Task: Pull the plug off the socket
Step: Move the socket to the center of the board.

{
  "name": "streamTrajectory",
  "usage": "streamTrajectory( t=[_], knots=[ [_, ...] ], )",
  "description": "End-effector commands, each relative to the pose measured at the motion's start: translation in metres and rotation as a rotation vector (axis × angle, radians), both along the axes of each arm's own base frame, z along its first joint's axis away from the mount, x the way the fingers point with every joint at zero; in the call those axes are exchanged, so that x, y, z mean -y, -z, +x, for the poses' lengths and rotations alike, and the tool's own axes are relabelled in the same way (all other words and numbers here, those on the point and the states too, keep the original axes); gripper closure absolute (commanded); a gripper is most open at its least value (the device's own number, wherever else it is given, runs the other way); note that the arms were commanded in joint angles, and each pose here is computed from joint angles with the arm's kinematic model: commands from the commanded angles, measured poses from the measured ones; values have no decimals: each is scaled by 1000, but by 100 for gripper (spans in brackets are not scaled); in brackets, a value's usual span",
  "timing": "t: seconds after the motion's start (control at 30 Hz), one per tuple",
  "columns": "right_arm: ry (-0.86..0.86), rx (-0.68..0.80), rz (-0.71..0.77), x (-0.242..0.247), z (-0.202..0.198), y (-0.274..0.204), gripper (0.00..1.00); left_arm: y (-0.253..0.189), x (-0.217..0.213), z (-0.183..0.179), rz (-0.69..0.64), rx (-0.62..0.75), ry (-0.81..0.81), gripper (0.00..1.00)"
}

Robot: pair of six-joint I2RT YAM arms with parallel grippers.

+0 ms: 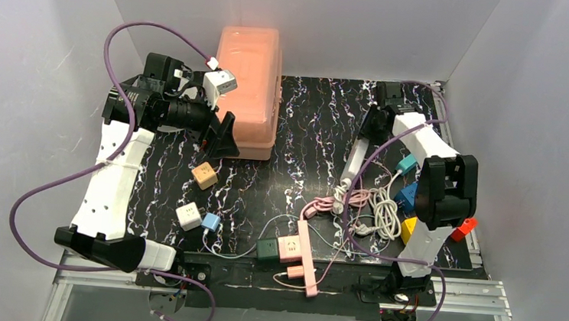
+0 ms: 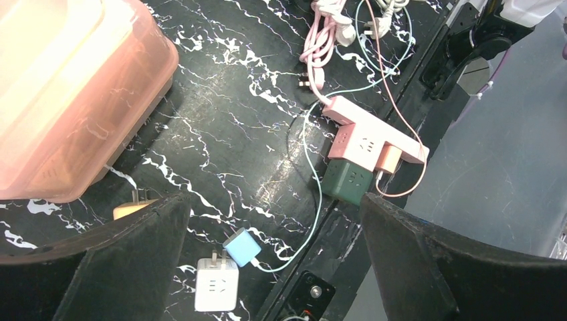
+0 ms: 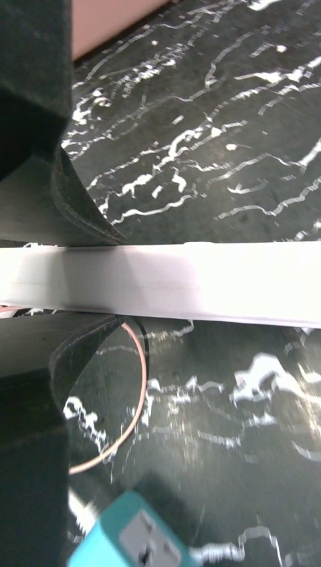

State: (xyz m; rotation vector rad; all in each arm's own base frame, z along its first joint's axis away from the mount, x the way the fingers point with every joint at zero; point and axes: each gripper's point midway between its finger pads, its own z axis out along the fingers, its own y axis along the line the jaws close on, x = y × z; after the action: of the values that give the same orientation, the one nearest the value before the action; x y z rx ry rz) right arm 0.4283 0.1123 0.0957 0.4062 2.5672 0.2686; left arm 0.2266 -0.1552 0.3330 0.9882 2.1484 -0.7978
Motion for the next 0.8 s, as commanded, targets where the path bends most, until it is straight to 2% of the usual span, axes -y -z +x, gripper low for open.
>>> streamTrajectory(
  t=[0.0, 0.03, 0.1, 0.13, 0.17, 0.3, 0.43, 0.57, 0.7, 0.77],
  knots=[
    [123, 57, -105, 27, 20, -38, 81, -5, -1, -11, -11, 17, 17, 2],
    [125, 40, -101, 27, 18, -38, 62, -5, -1, -11, -12, 19, 18, 2],
    [116, 25, -77, 23, 11, -43, 37, -5, -1, -12, -12, 16, 18, 2],
    [116, 33, -67, 21, 8, -49, 29, -5, -1, -13, -11, 14, 18, 2],
    [115, 55, -65, 20, 3, -59, 25, -4, -1, -13, -10, 8, 20, 2],
    [86, 181, -120, 17, -22, -107, 18, 3, -1, -17, -13, -8, 32, 2],
    [-16, 274, -196, -10, -73, -139, 15, 9, 1, -23, -22, -27, 46, 2],
    [-89, 266, -241, -23, -128, -141, 14, 19, 0, -32, -12, -52, 72, 2],
    [-208, 288, -144, -54, -181, -140, 13, 35, 2, -45, 9, -73, 112, 2],
    [-271, 232, -118, -68, -210, -128, 12, 49, 3, -50, 60, -63, 133, 2]
  ],
)
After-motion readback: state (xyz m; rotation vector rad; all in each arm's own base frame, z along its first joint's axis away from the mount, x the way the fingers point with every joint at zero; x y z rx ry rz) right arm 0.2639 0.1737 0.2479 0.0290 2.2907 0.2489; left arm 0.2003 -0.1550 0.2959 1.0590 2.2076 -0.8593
